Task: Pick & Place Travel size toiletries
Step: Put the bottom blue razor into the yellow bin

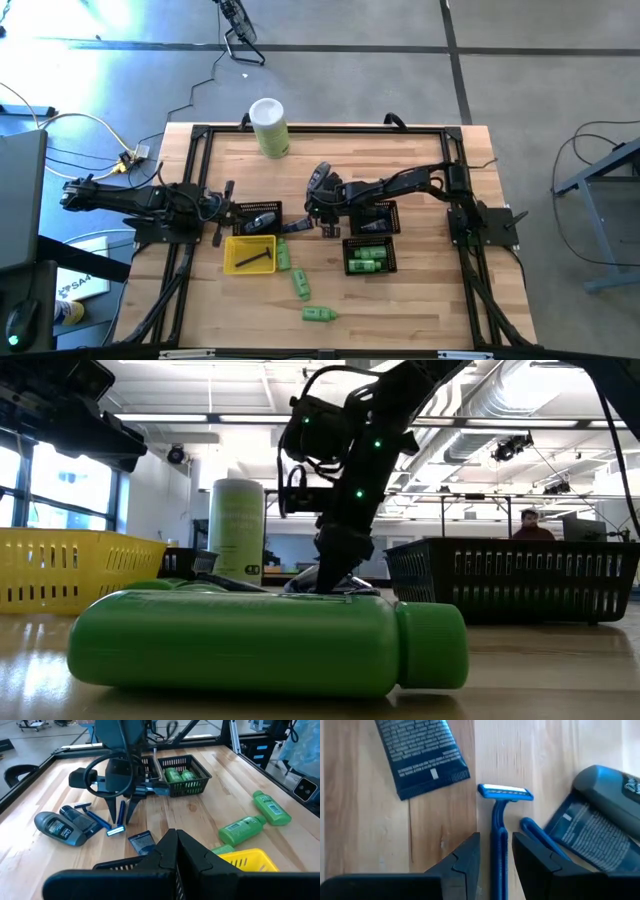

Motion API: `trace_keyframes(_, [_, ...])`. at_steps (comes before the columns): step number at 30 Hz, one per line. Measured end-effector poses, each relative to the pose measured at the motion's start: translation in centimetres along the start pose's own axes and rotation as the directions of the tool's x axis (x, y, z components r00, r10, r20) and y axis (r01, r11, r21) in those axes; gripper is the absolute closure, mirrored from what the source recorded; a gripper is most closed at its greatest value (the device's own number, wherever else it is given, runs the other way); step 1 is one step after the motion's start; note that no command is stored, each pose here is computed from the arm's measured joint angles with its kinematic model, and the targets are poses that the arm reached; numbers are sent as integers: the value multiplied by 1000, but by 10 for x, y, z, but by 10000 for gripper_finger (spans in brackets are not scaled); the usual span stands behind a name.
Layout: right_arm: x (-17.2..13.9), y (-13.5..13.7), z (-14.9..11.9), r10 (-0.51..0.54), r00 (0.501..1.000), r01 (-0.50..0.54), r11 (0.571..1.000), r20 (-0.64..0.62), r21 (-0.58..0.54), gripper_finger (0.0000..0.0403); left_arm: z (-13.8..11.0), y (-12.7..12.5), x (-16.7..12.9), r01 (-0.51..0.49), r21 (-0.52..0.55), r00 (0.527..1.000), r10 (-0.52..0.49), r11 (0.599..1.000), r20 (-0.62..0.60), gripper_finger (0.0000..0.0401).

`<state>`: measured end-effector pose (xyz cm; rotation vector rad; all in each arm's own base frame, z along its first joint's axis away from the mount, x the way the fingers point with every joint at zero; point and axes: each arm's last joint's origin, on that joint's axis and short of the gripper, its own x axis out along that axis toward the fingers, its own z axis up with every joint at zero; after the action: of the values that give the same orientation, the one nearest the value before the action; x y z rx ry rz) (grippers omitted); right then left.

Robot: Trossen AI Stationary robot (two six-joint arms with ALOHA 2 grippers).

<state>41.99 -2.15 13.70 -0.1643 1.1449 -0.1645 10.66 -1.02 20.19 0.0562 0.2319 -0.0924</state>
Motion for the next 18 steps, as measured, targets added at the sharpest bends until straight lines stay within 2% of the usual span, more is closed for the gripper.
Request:
trace_keyframes(11, [0,-2,-2,48,999,-48,999,-14,26,297,0,0,0,0,0,1000,0,1000,0,401])
trace_keyframes(18, [0,-2,-3,48,999,-47,998,-22,40,342,0,0,0,0,0,1000,0,1000,1,401])
